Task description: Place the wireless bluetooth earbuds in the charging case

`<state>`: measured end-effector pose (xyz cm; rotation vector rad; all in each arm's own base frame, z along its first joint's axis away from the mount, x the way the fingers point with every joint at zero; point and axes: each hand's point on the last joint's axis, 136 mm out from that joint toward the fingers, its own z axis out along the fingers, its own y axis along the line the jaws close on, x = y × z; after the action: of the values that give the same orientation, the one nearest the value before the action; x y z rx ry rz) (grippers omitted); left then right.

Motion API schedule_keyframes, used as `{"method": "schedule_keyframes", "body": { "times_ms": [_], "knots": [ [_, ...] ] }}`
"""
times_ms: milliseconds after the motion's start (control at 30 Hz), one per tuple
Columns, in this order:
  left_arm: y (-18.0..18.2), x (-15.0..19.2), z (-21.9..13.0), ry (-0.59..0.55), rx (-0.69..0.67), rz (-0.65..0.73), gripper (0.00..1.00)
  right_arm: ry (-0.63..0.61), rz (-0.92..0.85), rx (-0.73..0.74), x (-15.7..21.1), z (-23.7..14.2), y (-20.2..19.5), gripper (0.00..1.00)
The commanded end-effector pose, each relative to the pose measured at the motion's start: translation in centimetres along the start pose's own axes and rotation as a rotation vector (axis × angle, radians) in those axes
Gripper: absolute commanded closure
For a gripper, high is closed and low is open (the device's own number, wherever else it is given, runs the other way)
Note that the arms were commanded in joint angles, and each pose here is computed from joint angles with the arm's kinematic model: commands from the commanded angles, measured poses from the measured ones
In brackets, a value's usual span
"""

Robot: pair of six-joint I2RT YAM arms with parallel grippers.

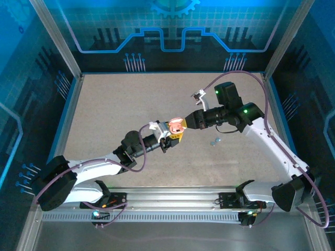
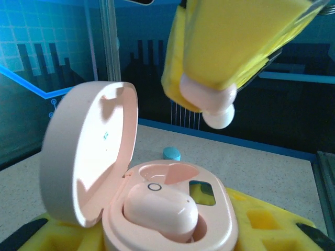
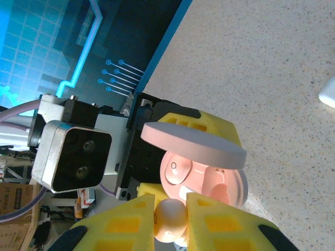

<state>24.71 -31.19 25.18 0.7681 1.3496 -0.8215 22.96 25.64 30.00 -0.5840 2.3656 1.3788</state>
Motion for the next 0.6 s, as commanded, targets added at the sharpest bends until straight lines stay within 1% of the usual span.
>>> {"method": "schedule_keyframes", "body": {
  "times_ms": [0, 233, 567],
  "knots": [
    [-0.8, -1.9, 0.4, -0.065, 0.047, 0.005, 0.61, 0.01, -0.041, -0.017, -0.2, 0.4, 0.9, 0.81],
    [-1.1, -2.2, 0.4, -0.077, 0.061, -0.003, 0.61, 0.019, -0.033, 0.021, -0.1, 0.9, 0.0, 0.81],
    [-1.3, -2.7, 0.4, -0.091, 0.072, -0.014, 0.61, 0.027, -0.029, 0.032, 0.1, 1.2, -0.4, 0.81]
  ]
}}
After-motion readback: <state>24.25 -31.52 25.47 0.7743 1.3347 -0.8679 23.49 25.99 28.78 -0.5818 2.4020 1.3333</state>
